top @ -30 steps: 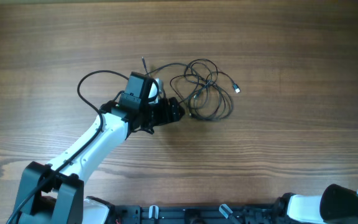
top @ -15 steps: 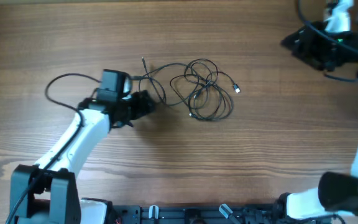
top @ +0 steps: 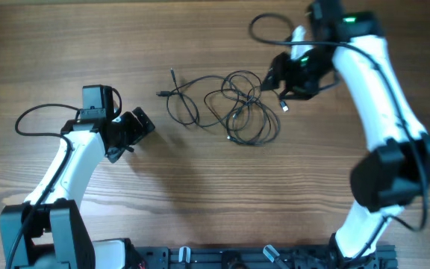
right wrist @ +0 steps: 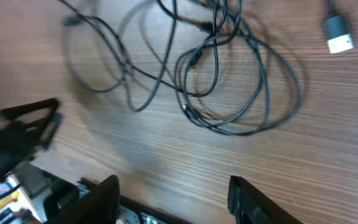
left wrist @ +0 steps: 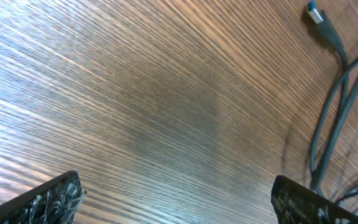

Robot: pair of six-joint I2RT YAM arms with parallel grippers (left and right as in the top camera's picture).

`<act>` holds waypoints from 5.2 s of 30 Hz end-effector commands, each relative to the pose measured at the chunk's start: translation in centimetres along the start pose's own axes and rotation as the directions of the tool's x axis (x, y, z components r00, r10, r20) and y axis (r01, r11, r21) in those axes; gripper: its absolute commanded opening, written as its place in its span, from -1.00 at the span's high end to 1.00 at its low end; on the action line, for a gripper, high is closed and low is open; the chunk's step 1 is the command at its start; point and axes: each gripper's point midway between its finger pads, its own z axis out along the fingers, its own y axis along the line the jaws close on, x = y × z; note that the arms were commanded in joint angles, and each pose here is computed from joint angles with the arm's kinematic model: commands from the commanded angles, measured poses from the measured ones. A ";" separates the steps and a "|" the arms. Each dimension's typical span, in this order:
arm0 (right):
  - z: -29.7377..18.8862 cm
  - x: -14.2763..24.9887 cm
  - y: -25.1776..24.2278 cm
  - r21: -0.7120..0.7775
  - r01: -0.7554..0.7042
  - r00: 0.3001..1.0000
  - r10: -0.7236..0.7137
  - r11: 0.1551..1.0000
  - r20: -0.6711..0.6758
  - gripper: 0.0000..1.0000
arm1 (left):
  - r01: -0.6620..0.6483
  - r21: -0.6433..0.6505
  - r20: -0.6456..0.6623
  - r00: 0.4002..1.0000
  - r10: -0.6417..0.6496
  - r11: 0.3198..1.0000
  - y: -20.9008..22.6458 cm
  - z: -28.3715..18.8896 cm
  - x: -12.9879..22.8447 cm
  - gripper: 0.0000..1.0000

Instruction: Untangle cables

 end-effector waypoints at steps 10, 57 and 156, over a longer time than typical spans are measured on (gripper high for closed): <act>12.6 -0.1 2.3 0.105 -0.038 0.992 0.050 0.994 -0.115 -0.15 | -0.004 -0.040 0.025 1.000 0.005 0.999 0.8 -0.4 -0.3 -1.00; -39.8 -4.4 -6.0 -0.126 -0.113 0.307 0.155 0.986 0.939 0.91 | 0.000 -0.059 -0.005 1.000 0.000 0.998 1.3 -0.4 0.5 -1.00; -4.4 -2.2 -12.6 0.337 -0.136 0.989 0.146 0.932 -0.004 -0.99 | -0.535 0.384 0.227 0.844 0.485 0.752 -17.3 0.7 5.0 -0.98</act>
